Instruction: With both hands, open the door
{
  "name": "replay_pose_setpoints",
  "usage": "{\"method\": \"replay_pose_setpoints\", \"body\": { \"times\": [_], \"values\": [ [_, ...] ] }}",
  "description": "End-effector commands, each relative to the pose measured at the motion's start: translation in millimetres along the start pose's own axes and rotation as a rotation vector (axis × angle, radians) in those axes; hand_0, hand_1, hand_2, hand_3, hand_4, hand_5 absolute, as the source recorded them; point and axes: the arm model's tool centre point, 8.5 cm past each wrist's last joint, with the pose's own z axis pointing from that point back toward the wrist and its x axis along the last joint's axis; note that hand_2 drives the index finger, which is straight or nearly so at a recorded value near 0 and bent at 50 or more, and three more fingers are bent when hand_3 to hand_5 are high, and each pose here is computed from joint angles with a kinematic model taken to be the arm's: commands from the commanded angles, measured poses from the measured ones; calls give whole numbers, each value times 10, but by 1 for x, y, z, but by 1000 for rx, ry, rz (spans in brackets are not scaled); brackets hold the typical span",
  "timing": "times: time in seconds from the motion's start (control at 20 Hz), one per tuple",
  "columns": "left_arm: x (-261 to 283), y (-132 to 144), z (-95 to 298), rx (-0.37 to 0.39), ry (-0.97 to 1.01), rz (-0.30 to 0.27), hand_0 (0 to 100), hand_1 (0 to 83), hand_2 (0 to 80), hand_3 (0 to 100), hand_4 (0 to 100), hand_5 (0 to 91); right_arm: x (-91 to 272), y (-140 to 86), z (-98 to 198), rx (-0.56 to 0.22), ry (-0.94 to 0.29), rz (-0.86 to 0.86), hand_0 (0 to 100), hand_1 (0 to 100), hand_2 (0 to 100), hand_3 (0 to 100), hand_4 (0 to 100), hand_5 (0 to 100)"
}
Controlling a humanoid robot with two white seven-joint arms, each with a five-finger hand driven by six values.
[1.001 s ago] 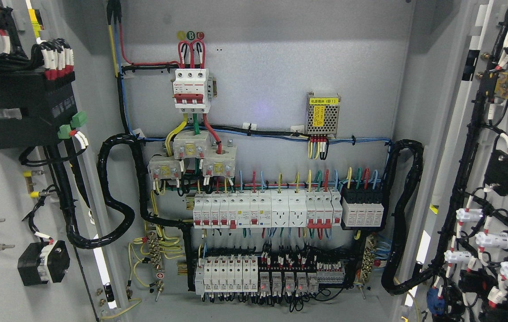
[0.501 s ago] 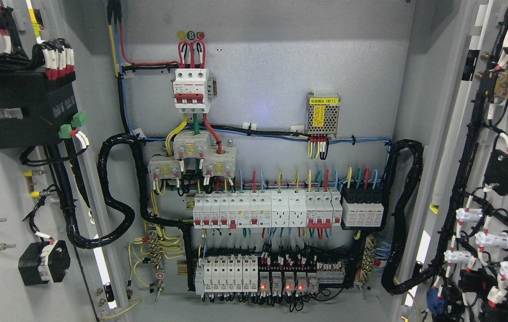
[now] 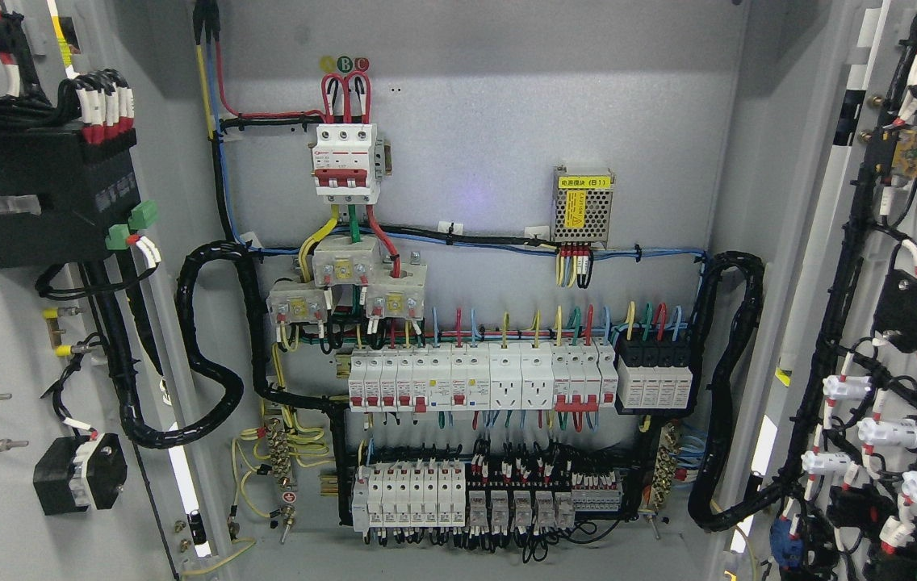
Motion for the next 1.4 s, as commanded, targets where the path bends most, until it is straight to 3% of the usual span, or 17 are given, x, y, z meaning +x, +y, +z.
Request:
{"method": "replay_pose_setpoints", "body": {
  "times": [0.0, 0.45, 0.7, 0.9, 1.05, 1.15, 1.35],
  "values": [
    [0, 1, 0, 2, 0, -1, 120, 556, 0, 0, 0, 0, -4, 6, -9, 34, 31, 10, 0, 500, 40, 0, 0, 0],
    [0, 1, 0, 2, 0, 1, 120, 556, 0, 0, 0, 0, -5, 8, -8, 29, 25, 6, 0, 500, 40, 0, 0, 0],
    [0, 0, 0, 0, 0, 1, 120, 556, 0, 0, 0, 0, -17, -29, 40, -157, -48, -88, 0, 500, 40, 0, 0, 0],
    [0, 0, 0, 0, 0, 1, 120, 556, 0, 0, 0, 0, -29, -40, 89, -276, -78, -76, 0, 500, 40, 0, 0, 0],
    [0, -1, 0, -1, 0, 1, 120, 556, 0, 0, 0, 0, -38, -53, 134, -438, -99, -44, 0, 500, 40, 0, 0, 0],
    [0, -2, 0, -2, -1, 0, 120, 556, 0, 0, 0, 0, -46, -50, 163, -518, -113, -20, 0, 500, 40, 0, 0, 0],
    [-1, -4, 0, -6, 1, 1, 120, 556, 0, 0, 0, 0, -62, -35, 208, -598, -121, 8, 0, 500, 40, 0, 0, 0]
  ]
}}
